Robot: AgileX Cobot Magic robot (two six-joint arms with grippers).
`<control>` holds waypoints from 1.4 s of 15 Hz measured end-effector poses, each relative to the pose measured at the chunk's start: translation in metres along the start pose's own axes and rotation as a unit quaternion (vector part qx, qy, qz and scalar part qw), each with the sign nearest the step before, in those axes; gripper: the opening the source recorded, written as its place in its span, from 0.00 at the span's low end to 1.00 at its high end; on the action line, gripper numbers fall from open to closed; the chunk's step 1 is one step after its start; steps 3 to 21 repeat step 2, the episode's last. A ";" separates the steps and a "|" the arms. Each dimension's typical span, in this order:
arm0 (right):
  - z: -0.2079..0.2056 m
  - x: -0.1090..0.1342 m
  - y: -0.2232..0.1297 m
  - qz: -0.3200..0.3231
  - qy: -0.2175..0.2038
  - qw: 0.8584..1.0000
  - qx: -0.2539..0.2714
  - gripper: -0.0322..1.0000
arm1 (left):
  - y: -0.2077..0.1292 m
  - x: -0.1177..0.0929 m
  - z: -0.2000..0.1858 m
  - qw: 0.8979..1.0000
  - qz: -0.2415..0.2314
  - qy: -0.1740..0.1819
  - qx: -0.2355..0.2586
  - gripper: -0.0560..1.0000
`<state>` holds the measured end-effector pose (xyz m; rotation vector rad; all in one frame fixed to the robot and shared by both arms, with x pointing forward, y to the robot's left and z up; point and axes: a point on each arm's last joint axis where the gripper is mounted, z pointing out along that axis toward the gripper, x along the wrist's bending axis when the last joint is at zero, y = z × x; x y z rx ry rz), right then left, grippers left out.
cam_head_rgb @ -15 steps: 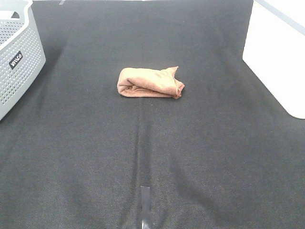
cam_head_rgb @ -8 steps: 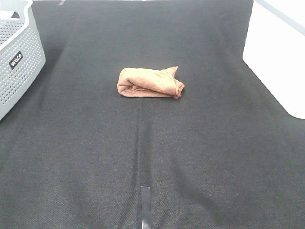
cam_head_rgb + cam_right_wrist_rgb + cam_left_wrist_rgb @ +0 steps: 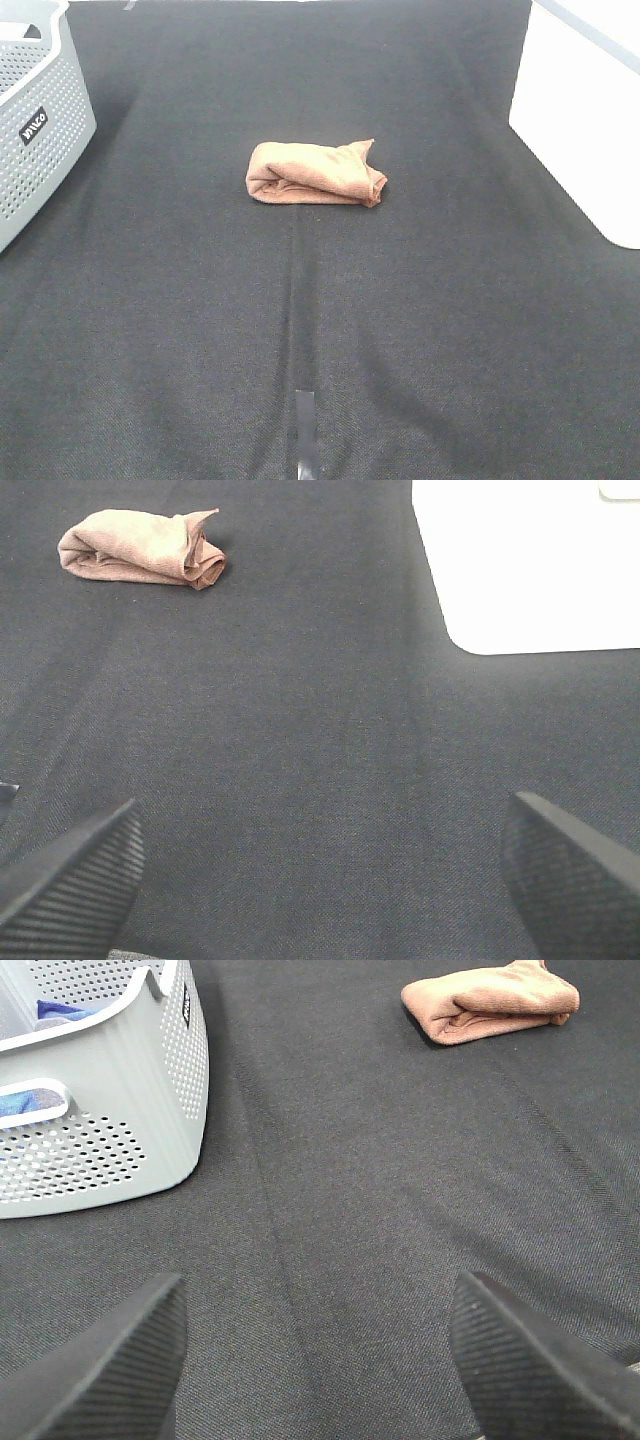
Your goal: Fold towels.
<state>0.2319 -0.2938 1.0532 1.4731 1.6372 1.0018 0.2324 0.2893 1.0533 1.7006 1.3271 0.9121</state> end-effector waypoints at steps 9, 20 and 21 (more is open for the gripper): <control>0.000 0.000 0.000 0.000 0.000 1.000 0.000 0.91 | 0.000 0.000 0.000 1.000 0.000 0.000 0.000 0.72; 0.000 0.000 0.000 0.000 0.000 1.000 0.000 0.91 | 0.000 0.000 0.000 1.000 0.000 0.000 0.000 0.72; 0.000 0.000 0.000 0.000 0.000 1.000 0.000 0.91 | 0.000 0.000 0.000 1.000 0.000 0.000 0.000 0.72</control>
